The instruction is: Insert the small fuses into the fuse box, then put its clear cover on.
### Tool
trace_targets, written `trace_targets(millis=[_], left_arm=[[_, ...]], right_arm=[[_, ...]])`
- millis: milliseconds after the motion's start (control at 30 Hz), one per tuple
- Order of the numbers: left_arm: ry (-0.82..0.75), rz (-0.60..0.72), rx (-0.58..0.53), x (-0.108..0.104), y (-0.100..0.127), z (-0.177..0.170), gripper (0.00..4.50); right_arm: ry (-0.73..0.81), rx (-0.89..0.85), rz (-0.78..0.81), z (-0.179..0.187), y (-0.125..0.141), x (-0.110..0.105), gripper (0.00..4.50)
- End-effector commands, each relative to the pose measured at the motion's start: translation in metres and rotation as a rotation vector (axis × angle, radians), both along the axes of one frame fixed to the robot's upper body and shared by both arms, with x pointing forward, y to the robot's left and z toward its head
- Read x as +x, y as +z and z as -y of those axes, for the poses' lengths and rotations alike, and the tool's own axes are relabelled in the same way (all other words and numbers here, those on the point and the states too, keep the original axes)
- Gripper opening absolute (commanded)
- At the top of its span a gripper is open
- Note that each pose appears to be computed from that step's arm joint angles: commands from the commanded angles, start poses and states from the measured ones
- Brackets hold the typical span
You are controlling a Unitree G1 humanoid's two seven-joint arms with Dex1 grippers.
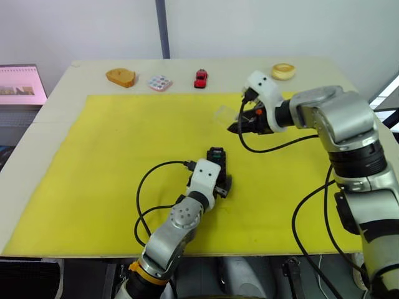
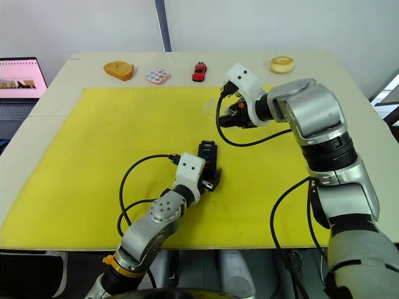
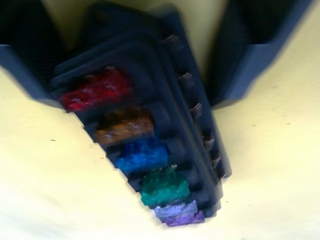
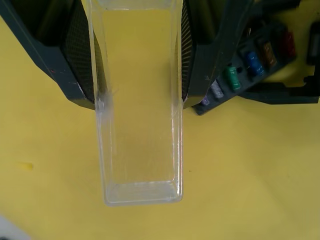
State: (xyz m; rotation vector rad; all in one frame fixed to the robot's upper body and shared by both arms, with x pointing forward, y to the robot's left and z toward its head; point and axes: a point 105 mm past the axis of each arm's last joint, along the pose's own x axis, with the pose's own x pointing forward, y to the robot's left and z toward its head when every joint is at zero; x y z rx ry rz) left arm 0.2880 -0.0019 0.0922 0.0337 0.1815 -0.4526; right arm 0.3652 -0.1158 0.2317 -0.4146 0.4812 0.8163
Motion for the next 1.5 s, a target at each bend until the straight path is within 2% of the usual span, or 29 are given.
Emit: trace_targets(millis=[33,167,300,400,467,533,600,667,767,967,1167,1200,1267,1300,1500], left_arm=[[0.082,-0.029,-0.026,0.007,-0.003,-0.001,2.53],[0.104,-0.016,-0.026,0.008,0.001,-0.010,2.53],[-0.022,-0.012,-0.044,0.005,0.008,-0.009,2.53],[-0.268,0.011,-0.059,-0.002,0.017,-0.004,2.53],[-0.499,0.019,-0.044,-0.012,0.022,-0.006,2.53],[-0.687,0.040,-0.004,-0.021,0.024,-0.012,2.53],[-0.891,0.003,0.039,-0.028,0.020,-0.026,2.53],[-1.045,0.001,0.083,-0.025,0.020,-0.041,2.53],[-1.177,0.034,0.144,-0.016,0.018,-0.053,2.53],[-1.254,0.075,0.238,0.015,0.008,-0.052,2.53],[-1.277,-0.028,0.312,0.021,-0.010,-0.059,2.53],[-1.274,-0.039,0.309,0.021,-0.010,-0.060,3.56],[-1.264,-0.026,0.319,0.022,-0.009,-0.060,4.37],[-1.269,-0.022,0.322,0.021,-0.009,-0.061,4.48],[-1.204,0.003,0.270,0.021,-0.005,-0.061,4.48]], right_arm=[[0.011,0.019,0.072,0.000,0.021,-0.003,1.69],[0.013,0.015,0.078,0.000,0.022,-0.003,1.69],[0.026,0.012,0.081,-0.001,0.020,-0.007,1.69],[0.070,0.011,0.085,0.001,0.022,-0.016,1.69],[0.106,0.000,0.092,0.005,0.024,-0.024,1.69],[0.125,-0.012,0.097,0.008,0.025,-0.028,1.69],[0.157,-0.028,0.100,0.012,0.026,-0.036,1.69],[0.219,-0.058,0.086,0.014,0.022,-0.050,1.69],[0.282,-0.078,0.064,0.015,0.017,-0.064,1.69],[0.306,-0.090,0.074,0.011,0.012,-0.072,1.69],[0.322,-0.082,0.068,0.006,0.009,-0.079,1.69],[0.329,-0.081,0.063,0.004,0.007,-0.081,1.69],[0.337,-0.080,0.053,0.003,0.005,-0.084,1.69],[0.343,-0.076,0.040,0.002,0.004,-0.086,1.69],[0.386,-0.077,-0.037,-0.008,-0.010,-0.098,1.69]])
